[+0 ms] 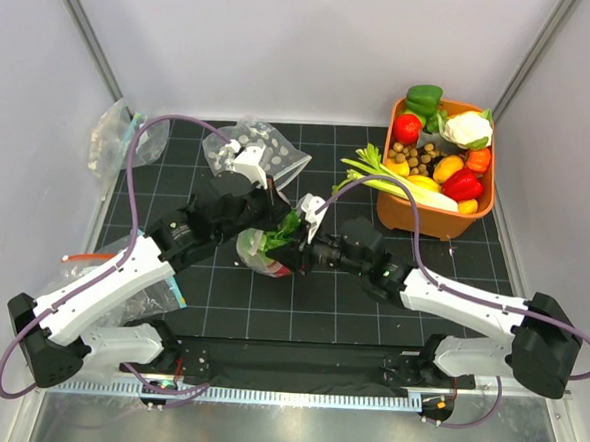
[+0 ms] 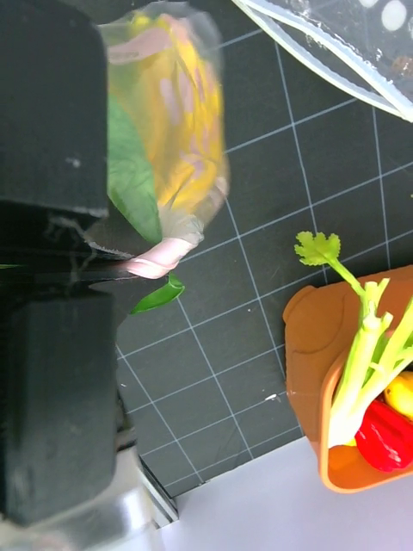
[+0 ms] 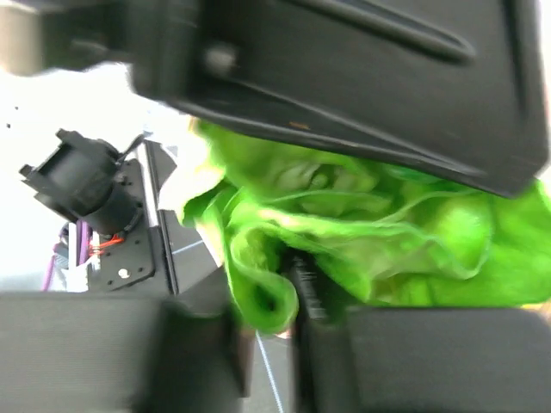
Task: Place the food in the zip-top bag and seal the zipper
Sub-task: Place the fake vegetable in the zipper food storage bag, then adjust the zipper food storage bag at the center of the board.
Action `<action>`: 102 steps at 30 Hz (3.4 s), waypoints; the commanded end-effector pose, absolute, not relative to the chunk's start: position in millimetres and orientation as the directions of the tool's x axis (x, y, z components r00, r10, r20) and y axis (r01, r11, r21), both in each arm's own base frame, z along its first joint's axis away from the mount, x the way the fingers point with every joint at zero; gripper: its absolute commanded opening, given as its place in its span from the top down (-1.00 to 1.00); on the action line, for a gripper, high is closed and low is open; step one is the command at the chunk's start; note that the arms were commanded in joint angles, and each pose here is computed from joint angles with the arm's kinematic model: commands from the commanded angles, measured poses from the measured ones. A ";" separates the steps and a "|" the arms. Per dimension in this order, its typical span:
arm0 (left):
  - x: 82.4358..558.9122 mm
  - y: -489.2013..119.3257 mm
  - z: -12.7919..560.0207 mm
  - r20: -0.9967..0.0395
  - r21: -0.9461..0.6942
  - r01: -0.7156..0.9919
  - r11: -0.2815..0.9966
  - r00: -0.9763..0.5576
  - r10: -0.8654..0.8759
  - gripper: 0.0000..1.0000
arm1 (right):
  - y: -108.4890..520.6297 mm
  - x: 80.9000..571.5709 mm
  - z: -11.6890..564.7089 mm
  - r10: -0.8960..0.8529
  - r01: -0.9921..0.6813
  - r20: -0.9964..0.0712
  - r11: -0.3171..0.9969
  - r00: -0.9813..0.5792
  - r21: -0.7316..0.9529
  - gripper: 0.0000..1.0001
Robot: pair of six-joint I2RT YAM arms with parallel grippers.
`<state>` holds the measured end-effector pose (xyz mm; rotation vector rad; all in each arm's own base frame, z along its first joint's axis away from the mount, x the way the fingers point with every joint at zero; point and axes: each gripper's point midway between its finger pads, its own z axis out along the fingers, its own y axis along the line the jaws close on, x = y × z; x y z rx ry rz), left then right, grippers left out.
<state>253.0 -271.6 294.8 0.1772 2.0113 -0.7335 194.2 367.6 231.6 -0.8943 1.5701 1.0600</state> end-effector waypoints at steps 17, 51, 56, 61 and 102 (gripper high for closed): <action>287.4 -201.3 318.6 -0.857 -0.441 0.145 0.886 -0.362 -0.367 0.96 | 349.2 192.3 284.3 0.086 -0.898 -0.981 0.393 -0.177 0.196 -0.33; 283.1 -188.3 321.5 -0.852 -0.472 0.140 0.870 -0.324 -0.411 0.98 | 377.4 243.6 219.8 0.163 -0.722 -0.882 0.518 -0.443 0.459 0.16; 283.7 -191.7 320.2 -0.851 -0.472 0.147 0.869 -0.334 -0.406 0.98 | 382.2 248.2 215.1 0.152 -0.713 -0.876 0.527 -0.457 0.463 0.17; 282.3 -189.6 322.9 -0.851 -0.475 0.149 0.867 -0.326 -0.410 0.98 | 385.3 254.5 198.9 0.123 -0.683 -0.864 0.562 -0.488 0.466 0.21; 280.9 -178.1 337.5 -0.928 -0.293 0.071 0.953 -0.262 -0.266 1.00 | 231.9 255.9 319.7 0.106 -0.401 -0.959 0.892 -0.264 0.209 0.97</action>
